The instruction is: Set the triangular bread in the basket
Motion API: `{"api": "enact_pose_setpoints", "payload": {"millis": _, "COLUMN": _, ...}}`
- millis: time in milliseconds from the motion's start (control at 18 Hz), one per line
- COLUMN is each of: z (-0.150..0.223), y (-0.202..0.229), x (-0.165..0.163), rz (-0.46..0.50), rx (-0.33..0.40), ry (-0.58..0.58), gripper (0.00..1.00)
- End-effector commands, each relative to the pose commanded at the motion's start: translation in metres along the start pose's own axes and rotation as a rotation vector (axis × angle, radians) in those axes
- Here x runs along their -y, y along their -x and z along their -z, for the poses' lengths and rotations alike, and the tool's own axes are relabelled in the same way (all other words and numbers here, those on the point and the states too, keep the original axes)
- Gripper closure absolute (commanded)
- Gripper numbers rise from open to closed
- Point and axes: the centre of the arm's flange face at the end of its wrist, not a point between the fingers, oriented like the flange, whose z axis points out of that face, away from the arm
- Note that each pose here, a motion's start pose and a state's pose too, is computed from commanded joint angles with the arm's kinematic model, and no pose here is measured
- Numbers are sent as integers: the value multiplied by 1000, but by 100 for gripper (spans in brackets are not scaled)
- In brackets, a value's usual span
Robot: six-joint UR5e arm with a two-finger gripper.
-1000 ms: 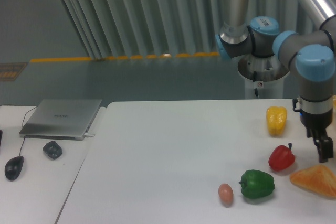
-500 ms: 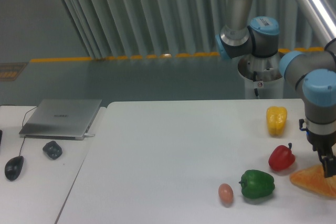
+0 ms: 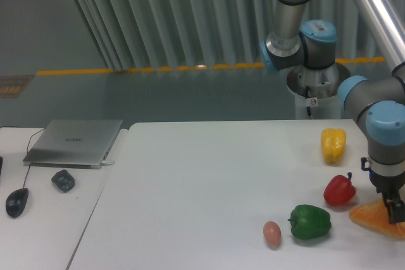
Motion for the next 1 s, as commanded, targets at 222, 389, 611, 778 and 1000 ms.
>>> {"api": "enact_pose_setpoints", "payload": {"millis": 222, "z": 6, "y": 0, "x": 0, "rz": 10, "rx": 11, "ry": 0, "gripper": 54}}
{"api": "enact_pose_setpoints", "payload": {"millis": 389, "z": 20, "y": -1, "x": -3, "rz": 16, "rx": 33, "ry": 4, "gripper": 68}}
{"api": "enact_pose_setpoints", "payload": {"millis": 611, "z": 48, "y": -7, "x": -8, "rz": 20, "rx": 71, "ry": 14, "gripper": 69}}
{"api": "enact_pose_setpoints", "payload": {"millis": 778, "z": 63, "y": -13, "x": -10, "rz": 24, "rx": 92, "ry": 16, "gripper": 69}}
{"api": "enact_pose_setpoints", "payload": {"millis": 1000, "z": 82, "y": -21, "x": -14, "rz": 32, "rx": 111, "ry": 22, "gripper": 69}}
